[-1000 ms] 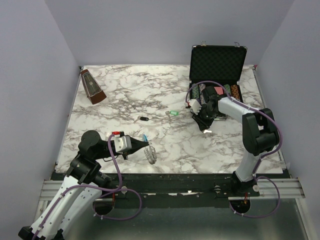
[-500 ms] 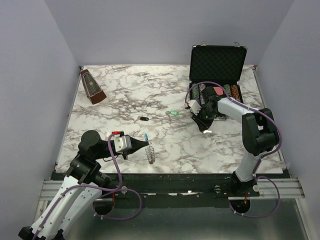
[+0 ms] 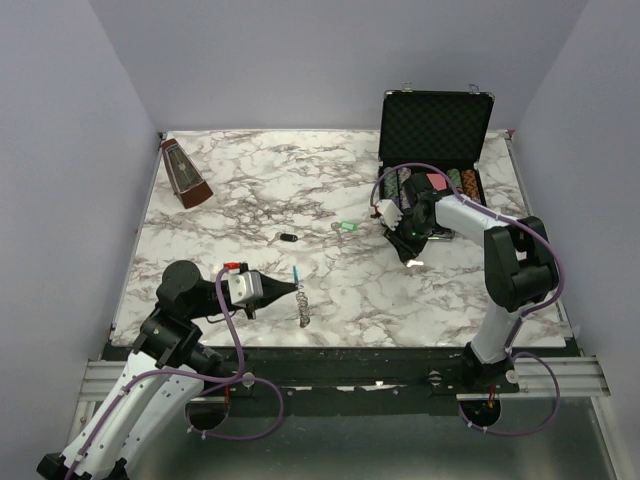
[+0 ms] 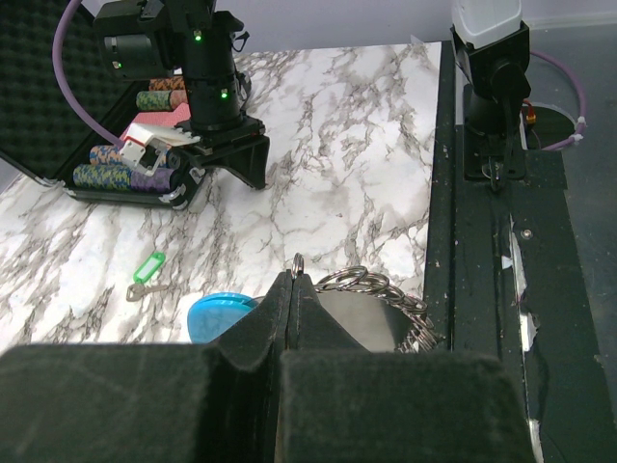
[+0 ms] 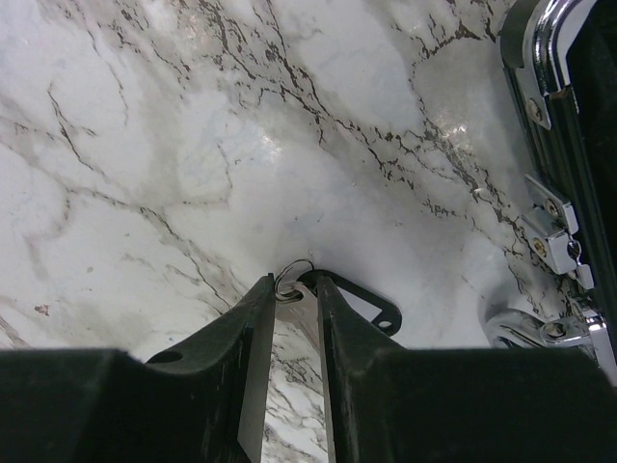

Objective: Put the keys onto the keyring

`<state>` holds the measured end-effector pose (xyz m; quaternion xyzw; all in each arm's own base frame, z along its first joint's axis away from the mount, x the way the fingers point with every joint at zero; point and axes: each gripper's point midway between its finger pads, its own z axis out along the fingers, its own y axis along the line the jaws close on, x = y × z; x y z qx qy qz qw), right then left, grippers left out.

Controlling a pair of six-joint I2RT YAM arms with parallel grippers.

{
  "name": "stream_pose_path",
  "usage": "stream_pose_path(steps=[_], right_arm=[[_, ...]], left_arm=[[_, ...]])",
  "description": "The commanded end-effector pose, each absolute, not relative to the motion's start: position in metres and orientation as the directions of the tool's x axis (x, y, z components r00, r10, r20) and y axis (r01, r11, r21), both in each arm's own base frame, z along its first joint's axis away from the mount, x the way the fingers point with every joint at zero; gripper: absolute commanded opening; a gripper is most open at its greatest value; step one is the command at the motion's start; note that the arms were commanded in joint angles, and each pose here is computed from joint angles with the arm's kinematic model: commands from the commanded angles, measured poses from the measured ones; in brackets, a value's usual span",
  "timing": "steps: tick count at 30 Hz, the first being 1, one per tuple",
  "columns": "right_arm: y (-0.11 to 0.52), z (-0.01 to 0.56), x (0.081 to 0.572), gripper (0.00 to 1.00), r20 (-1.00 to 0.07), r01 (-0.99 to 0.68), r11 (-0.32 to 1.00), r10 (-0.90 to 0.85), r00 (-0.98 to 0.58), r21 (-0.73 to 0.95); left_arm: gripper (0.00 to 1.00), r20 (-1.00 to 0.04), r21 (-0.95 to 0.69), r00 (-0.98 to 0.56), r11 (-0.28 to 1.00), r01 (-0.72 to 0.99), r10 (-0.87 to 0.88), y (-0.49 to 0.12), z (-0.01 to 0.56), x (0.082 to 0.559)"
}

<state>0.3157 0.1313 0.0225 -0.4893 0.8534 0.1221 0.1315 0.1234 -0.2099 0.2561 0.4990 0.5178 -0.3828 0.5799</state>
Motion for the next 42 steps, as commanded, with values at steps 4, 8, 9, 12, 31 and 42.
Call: stream_pose_path(steps=[4,8,9,12,31,42], right_arm=[[0.13,0.027,0.323,0.3,-0.349,-0.862,0.505,-0.802,-0.485,0.037],[0.128,0.027,0.324,0.3,-0.346,-0.858,0.512,-0.8,-0.489,0.029],[0.128,0.027,0.324,0.3,-0.345,-0.858,0.512,-0.801,-0.489,0.028],[0.128,0.029,0.325,0.31,-0.348,-0.857,0.515,-0.799,-0.491,0.025],[0.126,0.03,0.328,0.36,-0.365,-0.827,0.56,-0.759,-0.539,0.056],[0.126,0.033,0.333,0.33,-0.387,-0.801,0.592,-0.721,-0.575,0.086]], left_arm=[[0.0,-0.979,0.204,0.196,0.189,0.961,0.057,-0.211,0.261,0.12],[0.0,-0.979,0.204,0.196,0.189,0.961,0.057,-0.211,0.262,0.12],[0.0,-0.979,0.204,0.196,0.189,0.961,0.057,-0.211,0.262,0.12],[0.0,-0.979,0.204,0.196,0.19,0.96,0.057,-0.211,0.262,0.12],[0.0,-0.979,0.203,0.195,0.19,0.961,0.058,-0.21,0.261,0.12],[0.0,-0.979,0.205,0.198,0.189,0.96,0.056,-0.21,0.262,0.12]])
